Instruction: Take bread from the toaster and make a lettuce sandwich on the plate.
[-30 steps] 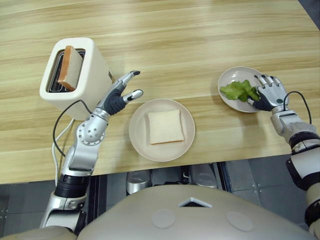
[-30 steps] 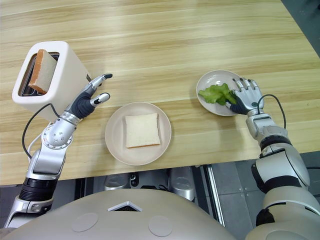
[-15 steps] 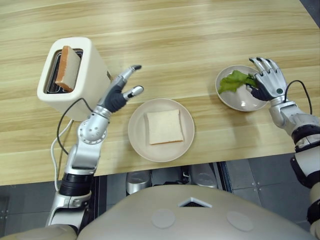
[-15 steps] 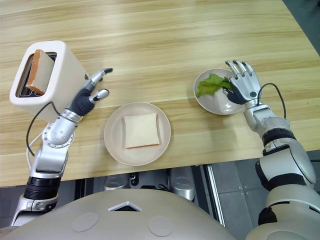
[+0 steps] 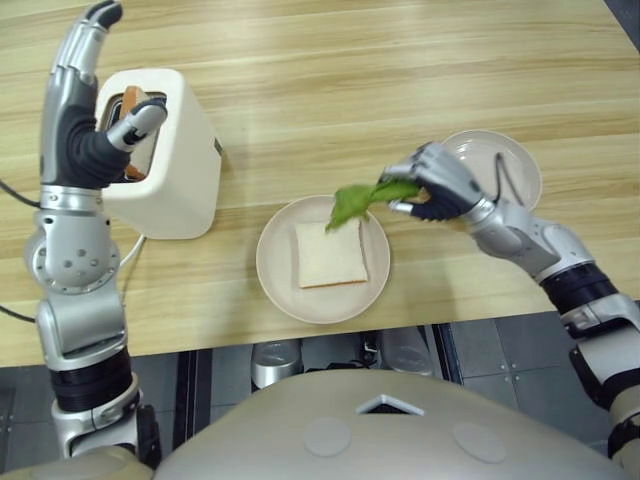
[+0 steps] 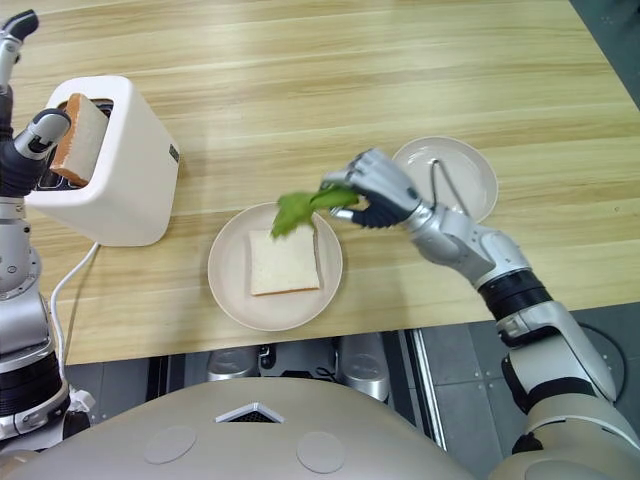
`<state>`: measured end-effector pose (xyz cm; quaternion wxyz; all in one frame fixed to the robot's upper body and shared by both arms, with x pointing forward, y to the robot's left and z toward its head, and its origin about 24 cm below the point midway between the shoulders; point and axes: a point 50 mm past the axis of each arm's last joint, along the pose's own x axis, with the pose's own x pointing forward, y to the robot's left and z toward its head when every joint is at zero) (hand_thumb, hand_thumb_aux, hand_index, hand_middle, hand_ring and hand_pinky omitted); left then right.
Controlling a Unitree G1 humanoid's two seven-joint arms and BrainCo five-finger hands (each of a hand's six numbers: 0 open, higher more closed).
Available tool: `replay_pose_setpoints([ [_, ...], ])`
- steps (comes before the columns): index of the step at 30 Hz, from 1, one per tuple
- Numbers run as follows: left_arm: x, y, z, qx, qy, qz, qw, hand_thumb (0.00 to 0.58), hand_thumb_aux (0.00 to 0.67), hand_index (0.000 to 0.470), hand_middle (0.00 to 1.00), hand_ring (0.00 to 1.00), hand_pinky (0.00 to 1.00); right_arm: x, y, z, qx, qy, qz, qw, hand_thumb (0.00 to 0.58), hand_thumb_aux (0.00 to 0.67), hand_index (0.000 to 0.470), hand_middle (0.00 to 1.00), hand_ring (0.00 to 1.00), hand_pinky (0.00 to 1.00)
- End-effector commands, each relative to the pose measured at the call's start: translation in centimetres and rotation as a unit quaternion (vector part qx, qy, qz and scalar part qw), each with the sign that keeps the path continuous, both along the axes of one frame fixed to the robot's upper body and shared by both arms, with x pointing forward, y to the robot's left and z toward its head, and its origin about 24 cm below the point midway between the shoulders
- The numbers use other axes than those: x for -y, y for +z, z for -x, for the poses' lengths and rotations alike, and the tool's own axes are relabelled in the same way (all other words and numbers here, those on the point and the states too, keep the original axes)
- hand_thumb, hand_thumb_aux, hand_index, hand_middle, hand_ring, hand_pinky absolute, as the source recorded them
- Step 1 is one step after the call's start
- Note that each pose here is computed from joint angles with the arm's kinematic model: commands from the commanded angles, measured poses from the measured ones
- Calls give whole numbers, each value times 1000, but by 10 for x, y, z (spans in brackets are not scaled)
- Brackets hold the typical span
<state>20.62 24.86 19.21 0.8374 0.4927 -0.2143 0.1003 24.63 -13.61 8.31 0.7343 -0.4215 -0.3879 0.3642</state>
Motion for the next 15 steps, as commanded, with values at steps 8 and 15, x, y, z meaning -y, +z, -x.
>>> replay_pose_setpoints([
  [8,-39,-44,-8,-95,135,-93,982,0,0,0,0,0,0,-41,-15,28,-190,130,14,973,580,670,460,1000,1000,1000],
  [15,-39,-51,-11,-107,130,-86,982,0,0,0,0,0,0,-38,-52,16,-189,84,120,971,580,670,460,1000,1000,1000],
])
